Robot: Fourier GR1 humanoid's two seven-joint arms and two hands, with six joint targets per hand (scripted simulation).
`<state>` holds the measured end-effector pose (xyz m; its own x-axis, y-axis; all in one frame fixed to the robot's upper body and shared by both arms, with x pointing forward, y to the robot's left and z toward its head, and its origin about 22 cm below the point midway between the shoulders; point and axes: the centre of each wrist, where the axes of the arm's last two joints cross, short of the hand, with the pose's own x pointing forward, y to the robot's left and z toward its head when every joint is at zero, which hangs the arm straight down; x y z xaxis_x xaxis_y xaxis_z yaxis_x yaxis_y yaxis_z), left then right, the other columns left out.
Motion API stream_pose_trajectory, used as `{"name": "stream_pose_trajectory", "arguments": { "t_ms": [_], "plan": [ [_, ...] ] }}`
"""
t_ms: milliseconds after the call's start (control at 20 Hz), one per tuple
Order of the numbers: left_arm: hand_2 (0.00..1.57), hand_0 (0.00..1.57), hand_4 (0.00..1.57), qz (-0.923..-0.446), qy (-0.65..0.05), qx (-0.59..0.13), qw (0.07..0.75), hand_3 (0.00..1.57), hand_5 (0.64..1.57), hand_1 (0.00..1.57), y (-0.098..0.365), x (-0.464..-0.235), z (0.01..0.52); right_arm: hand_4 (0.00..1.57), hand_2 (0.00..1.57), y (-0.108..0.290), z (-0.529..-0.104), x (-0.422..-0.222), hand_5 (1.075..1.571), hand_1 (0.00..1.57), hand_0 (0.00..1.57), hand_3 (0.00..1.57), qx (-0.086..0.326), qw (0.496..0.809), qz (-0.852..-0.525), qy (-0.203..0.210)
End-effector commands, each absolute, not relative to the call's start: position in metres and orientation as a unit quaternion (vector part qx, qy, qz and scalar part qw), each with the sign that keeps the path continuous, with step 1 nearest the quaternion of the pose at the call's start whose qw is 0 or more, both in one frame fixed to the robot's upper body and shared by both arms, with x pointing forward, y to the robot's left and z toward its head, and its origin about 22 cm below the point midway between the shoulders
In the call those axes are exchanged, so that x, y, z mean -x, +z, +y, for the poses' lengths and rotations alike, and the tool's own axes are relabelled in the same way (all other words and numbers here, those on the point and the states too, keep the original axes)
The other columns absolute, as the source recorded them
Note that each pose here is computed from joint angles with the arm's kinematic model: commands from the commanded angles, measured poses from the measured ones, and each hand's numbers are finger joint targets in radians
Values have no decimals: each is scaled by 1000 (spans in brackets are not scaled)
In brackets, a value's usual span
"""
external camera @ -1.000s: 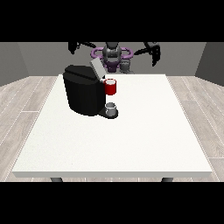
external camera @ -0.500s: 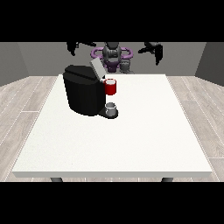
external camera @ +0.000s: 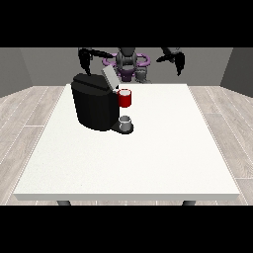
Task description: Insert the coffee pod into the coffee machine and close the lid
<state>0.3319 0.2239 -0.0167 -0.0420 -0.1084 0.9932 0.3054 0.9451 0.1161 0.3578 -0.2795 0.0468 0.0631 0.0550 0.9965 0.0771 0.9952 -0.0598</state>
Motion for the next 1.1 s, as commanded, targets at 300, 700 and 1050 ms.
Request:
{"name": "stream_pose_trajectory", "arguments": {
  "t_ms": [300, 700, 1050],
  "plan": [
    [0, 0, 338, -734, -127, 54, 665, 0, 1571, 0, -2, -309, 247, 0, 0, 70, -234, -383, 1571, 0, 0, 0, 16, 720, -693, 31],
    [0, 0, 368, -737, -121, 24, 664, 0, 1571, 0, 6, -290, 239, 0, 0, 65, -241, -389, 1571, 0, 0, 0, 11, 712, -698, 70],
    [0, 0, 352, -738, -130, 11, 662, 0, 1571, 0, 35, -297, 247, 163, 0, 91, -219, -405, 1571, 0, 0, 0, 15, 702, -708, 78]
  ]
}}
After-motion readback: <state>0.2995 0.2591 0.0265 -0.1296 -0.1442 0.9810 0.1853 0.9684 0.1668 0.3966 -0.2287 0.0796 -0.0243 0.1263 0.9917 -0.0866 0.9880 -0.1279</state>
